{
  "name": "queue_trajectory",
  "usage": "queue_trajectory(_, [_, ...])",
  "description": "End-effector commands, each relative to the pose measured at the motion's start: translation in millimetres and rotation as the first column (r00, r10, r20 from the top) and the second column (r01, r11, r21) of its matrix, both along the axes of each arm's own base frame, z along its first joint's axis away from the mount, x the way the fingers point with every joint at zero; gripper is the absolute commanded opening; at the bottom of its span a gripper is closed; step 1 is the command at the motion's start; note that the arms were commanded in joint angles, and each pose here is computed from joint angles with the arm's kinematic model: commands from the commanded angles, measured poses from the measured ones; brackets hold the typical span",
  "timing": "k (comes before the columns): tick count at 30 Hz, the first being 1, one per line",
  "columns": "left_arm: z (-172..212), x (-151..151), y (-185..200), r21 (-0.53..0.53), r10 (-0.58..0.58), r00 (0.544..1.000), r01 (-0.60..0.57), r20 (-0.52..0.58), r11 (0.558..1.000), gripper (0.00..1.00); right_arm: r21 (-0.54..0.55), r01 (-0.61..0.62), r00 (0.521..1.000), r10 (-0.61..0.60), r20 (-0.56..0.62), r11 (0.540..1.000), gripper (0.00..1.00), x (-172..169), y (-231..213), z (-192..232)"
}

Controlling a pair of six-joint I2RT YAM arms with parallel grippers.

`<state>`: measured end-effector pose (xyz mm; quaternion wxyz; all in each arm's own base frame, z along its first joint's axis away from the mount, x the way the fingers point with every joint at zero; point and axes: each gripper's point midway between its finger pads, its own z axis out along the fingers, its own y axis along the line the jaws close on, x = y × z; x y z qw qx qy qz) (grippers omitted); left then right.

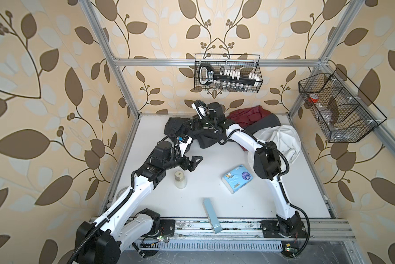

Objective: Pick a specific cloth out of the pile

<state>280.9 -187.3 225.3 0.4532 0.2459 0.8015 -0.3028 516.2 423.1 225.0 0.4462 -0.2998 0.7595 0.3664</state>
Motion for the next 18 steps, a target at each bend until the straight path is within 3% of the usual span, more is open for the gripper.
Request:
queue_trajectory(1, [7, -2, -3, 0.0, -0.022, 0.999, 0.022, 0.039, 1.0, 0.99, 0.005, 0.079, 0.986, -0.078, 0.147, 0.997, 1.0, -10, -37, 76])
queue_trajectory(6, [10, -4, -5, -0.007, -0.028, 0.999, 0.029, 0.045, 1.0, 0.99, -0.137, 0.224, 0.959, -0.193, 0.206, 0.965, 1.0, -17, -99, 84])
queue_trajectory(8, [9, -5, -5, -0.007, -0.033, 0.998, 0.033, 0.045, 0.999, 0.99, -0.26, 0.242, 0.961, -0.194, 0.198, 0.935, 1.0, -19, -118, 62])
queue_trajectory(13, [9, -5, -5, -0.006, -0.031, 0.999, 0.032, 0.042, 0.999, 0.99, -0.549, 0.235, 0.972, -0.194, 0.134, 0.802, 1.0, -19, -157, -21])
queue_trajectory(18, [6, -3, -5, 0.002, -0.029, 0.999, 0.029, 0.036, 1.0, 0.99, -0.676, 0.197, 0.977, -0.2, 0.074, 0.71, 1.0, -15, -170, -86])
